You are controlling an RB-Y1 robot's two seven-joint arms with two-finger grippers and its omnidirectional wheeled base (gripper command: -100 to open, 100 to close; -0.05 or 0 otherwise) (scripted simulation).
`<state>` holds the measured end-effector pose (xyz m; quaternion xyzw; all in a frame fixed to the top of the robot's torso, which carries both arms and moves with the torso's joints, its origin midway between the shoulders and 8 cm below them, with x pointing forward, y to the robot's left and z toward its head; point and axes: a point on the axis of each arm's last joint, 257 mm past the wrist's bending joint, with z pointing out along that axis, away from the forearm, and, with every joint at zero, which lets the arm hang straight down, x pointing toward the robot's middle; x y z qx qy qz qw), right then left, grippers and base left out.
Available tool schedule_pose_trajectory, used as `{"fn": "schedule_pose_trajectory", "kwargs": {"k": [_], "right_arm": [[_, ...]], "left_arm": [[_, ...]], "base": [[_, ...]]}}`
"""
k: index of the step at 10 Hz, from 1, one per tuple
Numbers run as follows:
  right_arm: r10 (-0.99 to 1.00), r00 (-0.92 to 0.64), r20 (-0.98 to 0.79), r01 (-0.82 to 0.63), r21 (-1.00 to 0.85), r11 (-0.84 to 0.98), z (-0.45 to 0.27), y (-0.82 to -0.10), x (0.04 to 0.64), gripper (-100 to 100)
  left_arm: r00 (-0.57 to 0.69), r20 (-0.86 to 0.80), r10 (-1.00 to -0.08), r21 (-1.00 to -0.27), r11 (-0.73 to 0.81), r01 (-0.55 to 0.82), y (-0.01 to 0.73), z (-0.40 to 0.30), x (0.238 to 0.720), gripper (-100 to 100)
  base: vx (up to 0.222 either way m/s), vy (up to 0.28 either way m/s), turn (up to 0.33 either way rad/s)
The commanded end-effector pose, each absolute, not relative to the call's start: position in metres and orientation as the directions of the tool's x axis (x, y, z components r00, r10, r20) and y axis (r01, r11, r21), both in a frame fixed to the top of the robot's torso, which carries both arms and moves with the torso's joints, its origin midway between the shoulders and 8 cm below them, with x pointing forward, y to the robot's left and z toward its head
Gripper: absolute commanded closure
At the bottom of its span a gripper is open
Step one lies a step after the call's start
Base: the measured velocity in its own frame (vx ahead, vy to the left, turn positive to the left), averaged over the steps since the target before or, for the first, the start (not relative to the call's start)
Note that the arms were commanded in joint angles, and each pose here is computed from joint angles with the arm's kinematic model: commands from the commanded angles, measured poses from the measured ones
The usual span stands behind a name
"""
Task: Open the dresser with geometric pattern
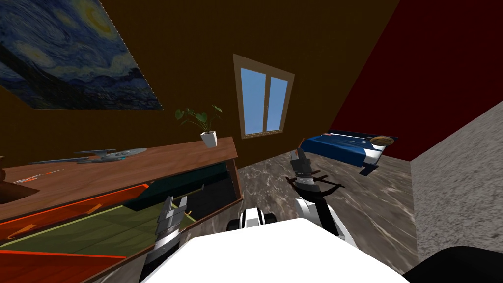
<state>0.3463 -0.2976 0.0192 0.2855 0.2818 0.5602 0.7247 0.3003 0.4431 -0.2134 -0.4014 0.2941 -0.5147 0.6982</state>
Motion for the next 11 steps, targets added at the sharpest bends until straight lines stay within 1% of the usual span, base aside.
{"fn": "schedule_pose_trajectory", "kwargs": {"k": [1,4,5,6,11], "right_arm": [[0.973,0.213,-0.089,-0.651,0.730,0.209,0.019,-0.298,0.346,0],[0.973,0.213,-0.089,-0.651,0.730,0.209,0.019,-0.298,0.346,0],[0.973,0.214,-0.089,-0.651,0.730,0.209,0.019,-0.298,0.346,0],[0.973,0.213,-0.089,-0.651,0.730,0.209,0.019,-0.298,0.346,0],[0.973,0.214,-0.089,-0.651,0.730,0.209,0.019,-0.298,0.346,0]], "left_arm": [[0.290,0.006,-0.957,-0.855,0.146,0.497,0.455,-0.193,0.307,-100],[0.285,0.008,-0.958,-0.855,0.141,0.498,0.464,-0.182,0.311,-100],[0.292,0.012,-0.956,-0.877,0.130,0.463,0.462,-0.198,0.308,-100],[0.294,0.012,-0.956,-0.883,0.127,0.452,0.462,-0.201,0.307,0],[0.302,0.014,-0.953,-0.901,0.119,0.418,0.463,-0.215,0.305,0]], "base": [[-0.018,-0.053,0.007],[-0.010,-0.045,0.015],[0.000,0.000,0.000],[0.000,0.000,0.000],[0.000,0.000,0.000]]}}
